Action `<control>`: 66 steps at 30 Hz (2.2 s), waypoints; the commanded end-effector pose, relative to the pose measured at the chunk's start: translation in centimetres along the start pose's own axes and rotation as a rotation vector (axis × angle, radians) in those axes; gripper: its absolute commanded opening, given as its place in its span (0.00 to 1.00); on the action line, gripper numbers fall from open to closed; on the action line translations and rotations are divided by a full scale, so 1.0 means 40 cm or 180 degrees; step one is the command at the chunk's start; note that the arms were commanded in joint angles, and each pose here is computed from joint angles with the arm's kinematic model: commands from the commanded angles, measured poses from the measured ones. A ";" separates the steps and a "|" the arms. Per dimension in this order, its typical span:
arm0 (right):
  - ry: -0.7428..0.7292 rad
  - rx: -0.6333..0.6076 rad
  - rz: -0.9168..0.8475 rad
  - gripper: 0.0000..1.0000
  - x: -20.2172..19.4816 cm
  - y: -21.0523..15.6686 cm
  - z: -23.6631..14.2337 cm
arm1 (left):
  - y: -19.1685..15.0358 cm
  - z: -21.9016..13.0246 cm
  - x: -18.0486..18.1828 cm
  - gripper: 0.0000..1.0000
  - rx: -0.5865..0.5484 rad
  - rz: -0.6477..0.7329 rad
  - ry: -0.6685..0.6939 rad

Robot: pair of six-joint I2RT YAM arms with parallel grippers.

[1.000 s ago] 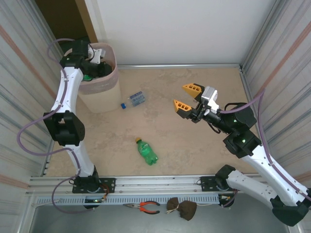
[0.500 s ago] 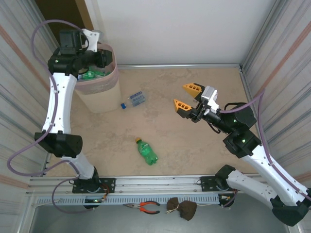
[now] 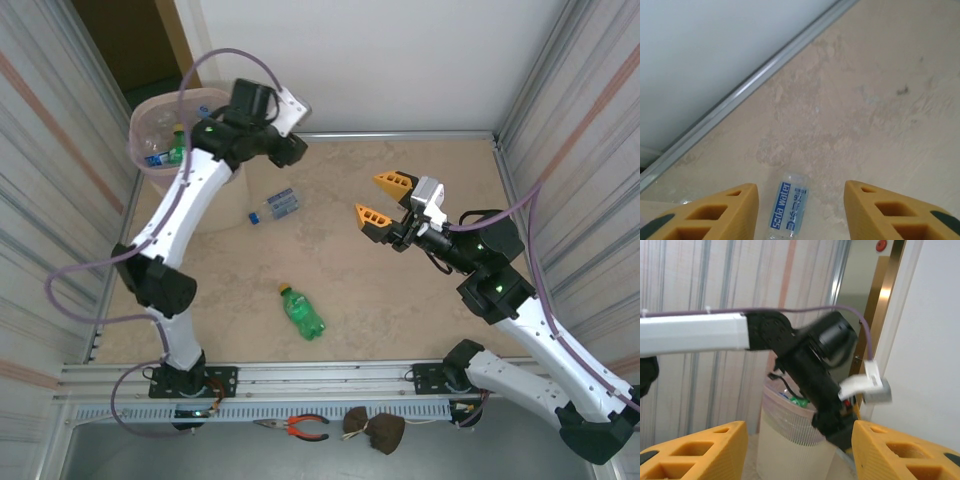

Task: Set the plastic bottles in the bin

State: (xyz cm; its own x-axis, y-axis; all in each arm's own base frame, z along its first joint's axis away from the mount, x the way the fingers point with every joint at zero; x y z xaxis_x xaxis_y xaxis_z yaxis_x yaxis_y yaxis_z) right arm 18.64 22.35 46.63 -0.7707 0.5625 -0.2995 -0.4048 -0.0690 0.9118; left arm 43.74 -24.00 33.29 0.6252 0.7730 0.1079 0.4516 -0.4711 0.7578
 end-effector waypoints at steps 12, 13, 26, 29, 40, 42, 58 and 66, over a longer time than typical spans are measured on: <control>-0.0044 -0.0055 -0.0092 0.57 -0.003 0.026 -0.012 | -0.252 0.314 0.003 0.70 0.1460 0.0792 0.0467; -0.0047 -0.0062 -0.0095 0.56 -0.004 0.029 -0.013 | -0.270 0.329 0.010 0.72 0.1551 0.0798 0.0485; -0.0060 -0.0022 -0.0076 0.56 -0.005 0.018 -0.012 | -0.423 0.433 0.089 0.90 0.2166 0.0707 0.0562; -0.0067 -0.0021 -0.0072 0.56 -0.006 0.018 -0.012 | -0.451 0.441 0.092 0.90 0.2274 0.0638 0.0485; -0.0045 -0.0021 -0.0048 0.56 -0.003 0.015 -0.007 | -0.527 0.444 0.051 0.82 0.2551 0.0395 0.0114; -0.0041 -0.0026 -0.0044 0.56 -0.003 0.016 -0.007 | -0.528 0.443 0.048 0.80 0.2551 0.0360 0.0085; -0.0018 -0.0049 -0.0031 0.57 0.000 0.021 -0.006 | -0.525 0.444 0.023 0.67 0.2496 0.0162 -0.0108; -0.0031 -0.0048 -0.0035 0.56 0.000 0.021 -0.012 | -0.499 0.434 0.005 0.61 0.2374 0.0014 -0.0228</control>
State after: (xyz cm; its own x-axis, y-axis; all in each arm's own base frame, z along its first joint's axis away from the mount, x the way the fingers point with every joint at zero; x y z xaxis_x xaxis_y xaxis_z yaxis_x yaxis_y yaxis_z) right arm 18.79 22.33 46.16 -0.7666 0.5646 -0.3057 -0.3991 -0.0460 0.9157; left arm 46.36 -21.60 6.09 0.6717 0.7342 0.0989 0.7270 -0.6789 0.1030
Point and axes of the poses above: each hand's point on the last joint's axis, 136 mm out from that joint toward the fingers, its own z axis out along the fingers, its own x axis along the line the jaws close on, y = z × x, the point moved 1 cm from there along -z, back along the fingers, and after that the axes turned 7 degrees about -z, right-handed, at the moved point
